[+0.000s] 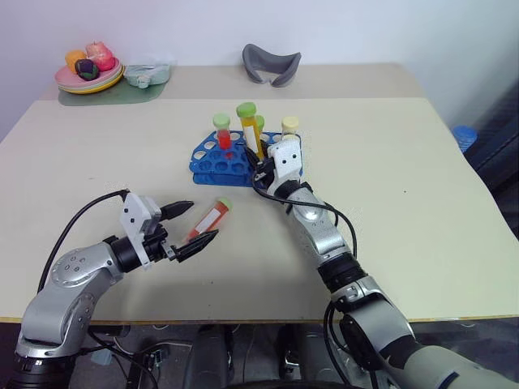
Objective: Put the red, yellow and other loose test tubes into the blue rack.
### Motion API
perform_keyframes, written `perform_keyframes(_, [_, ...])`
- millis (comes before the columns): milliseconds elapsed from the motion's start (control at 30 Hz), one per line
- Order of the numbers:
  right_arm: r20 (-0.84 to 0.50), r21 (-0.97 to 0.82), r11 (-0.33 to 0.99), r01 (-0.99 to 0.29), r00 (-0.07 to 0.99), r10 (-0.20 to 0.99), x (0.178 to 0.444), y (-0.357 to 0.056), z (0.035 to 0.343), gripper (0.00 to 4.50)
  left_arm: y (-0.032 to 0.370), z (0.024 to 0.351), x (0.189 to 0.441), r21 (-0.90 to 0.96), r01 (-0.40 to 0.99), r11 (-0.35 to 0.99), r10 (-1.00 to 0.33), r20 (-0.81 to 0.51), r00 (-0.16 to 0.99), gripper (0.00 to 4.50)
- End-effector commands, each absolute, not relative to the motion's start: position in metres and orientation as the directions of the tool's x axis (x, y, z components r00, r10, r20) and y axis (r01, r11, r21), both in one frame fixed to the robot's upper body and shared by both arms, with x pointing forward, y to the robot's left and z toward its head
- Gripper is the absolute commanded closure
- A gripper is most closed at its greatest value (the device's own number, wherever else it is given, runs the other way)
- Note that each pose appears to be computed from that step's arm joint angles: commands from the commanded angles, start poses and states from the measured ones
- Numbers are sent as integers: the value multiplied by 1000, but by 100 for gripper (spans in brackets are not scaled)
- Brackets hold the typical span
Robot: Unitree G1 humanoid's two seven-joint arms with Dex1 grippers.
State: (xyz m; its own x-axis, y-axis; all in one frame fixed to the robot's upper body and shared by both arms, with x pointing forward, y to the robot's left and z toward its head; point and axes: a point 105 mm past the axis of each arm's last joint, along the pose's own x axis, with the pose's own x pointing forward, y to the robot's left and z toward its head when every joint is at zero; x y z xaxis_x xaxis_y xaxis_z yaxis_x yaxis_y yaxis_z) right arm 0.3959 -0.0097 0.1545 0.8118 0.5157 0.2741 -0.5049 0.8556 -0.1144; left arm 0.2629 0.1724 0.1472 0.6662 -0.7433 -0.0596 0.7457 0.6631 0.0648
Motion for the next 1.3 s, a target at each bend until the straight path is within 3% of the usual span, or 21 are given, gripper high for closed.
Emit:
perform_keyframes(33, [346, -132, 848, -514, 778, 525, 393, -2, 173, 366, 173, 161, 263, 99, 740, 665, -743, -19, 669, 0])
perform_keyframes(1300, [320, -186, 833, -521, 769, 553, 396, 11, 154, 366, 172, 163, 265, 94, 736, 671, -739, -6, 674, 0])
